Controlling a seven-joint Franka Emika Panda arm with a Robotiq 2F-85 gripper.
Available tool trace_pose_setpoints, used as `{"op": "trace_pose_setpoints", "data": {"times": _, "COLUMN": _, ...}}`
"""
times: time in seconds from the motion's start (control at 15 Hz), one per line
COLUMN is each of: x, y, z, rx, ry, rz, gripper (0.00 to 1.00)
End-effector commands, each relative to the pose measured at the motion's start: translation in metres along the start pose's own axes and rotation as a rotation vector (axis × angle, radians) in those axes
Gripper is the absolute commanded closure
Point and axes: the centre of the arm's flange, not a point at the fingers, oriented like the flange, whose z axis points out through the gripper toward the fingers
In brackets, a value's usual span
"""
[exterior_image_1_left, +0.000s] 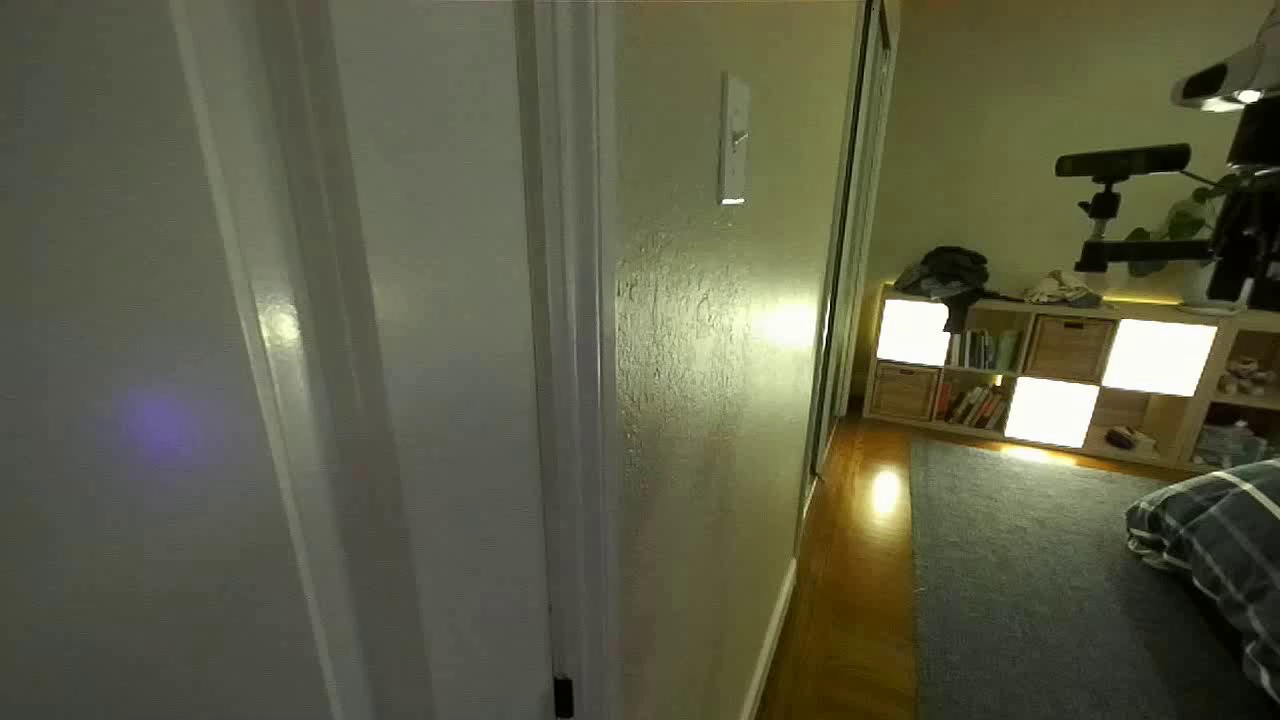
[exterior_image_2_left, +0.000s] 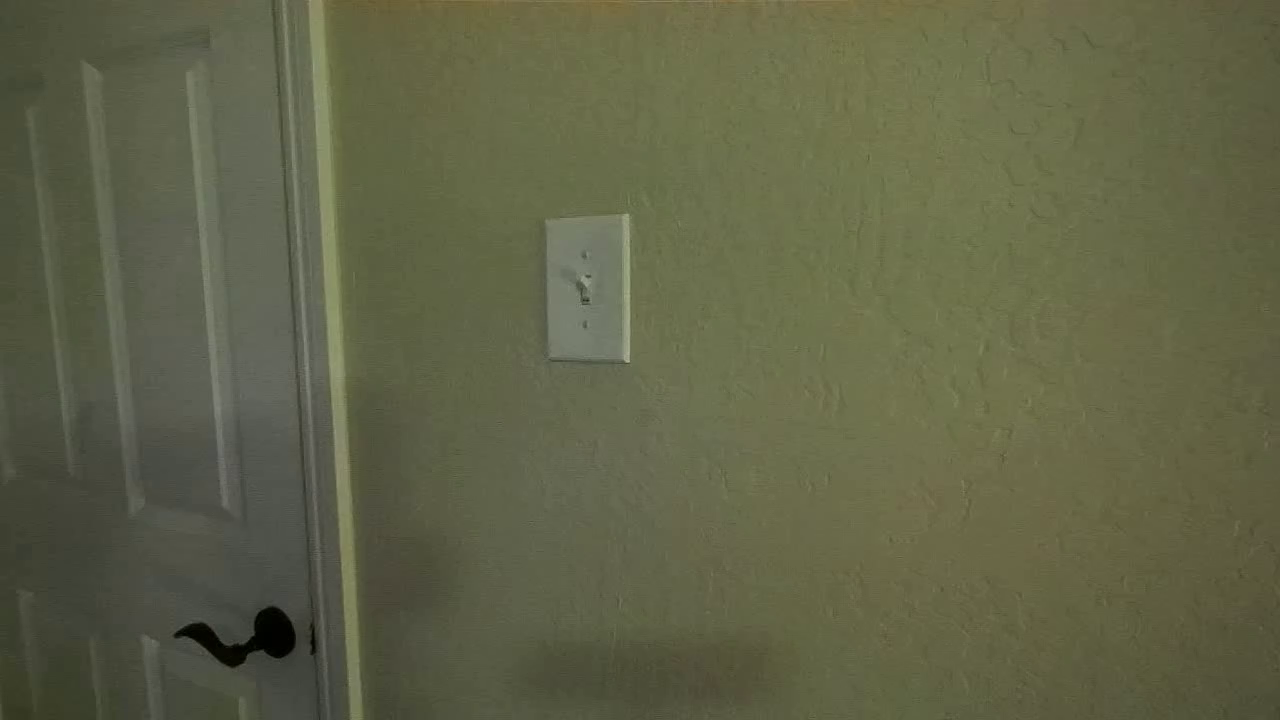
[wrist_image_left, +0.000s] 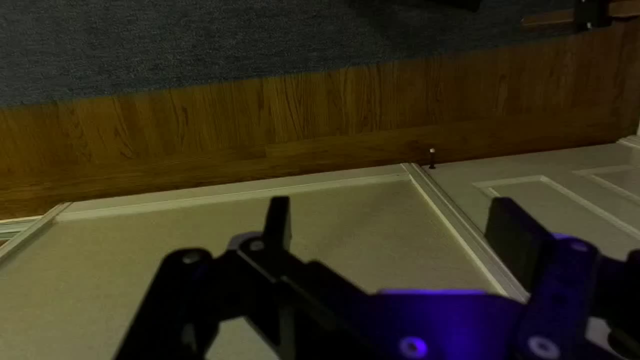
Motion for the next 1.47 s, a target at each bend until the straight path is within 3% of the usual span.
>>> {"op": "trace_pose_setpoints", "data": {"times": 0.0, "x": 0.0, "y": 0.0, "z": 0.0, "rx": 0.0, "ry": 0.0, "rz": 0.0, "gripper": 0.0}}
{"op": "trace_pose_setpoints", "data": {"times": 0.6, "x": 0.009, "y": -0.004, "z": 0.001, "rx": 0.005, "ry": -0.002, "rz": -0.018, "gripper": 0.0}}
{"op": "trace_pose_setpoints", "data": {"times": 0.87, "x": 0.043, "y": -0.021, "z": -0.004, "rx": -0.019, "ry": 0.024, "rz": -0.064, "gripper": 0.0}}
{"op": "trace_pose_setpoints", "data": {"times": 1.07, "x": 0.083, "y": -0.036, "z": -0.012, "rx": -0.039, "ry": 0.089, "rz": -0.088, "gripper": 0.0}}
{"op": "trace_pose_setpoints", "data": {"times": 1.4, "x": 0.143, "y": -0.044, "z": -0.025, "rx": -0.058, "ry": 0.213, "rz": 0.014, "gripper": 0.0}}
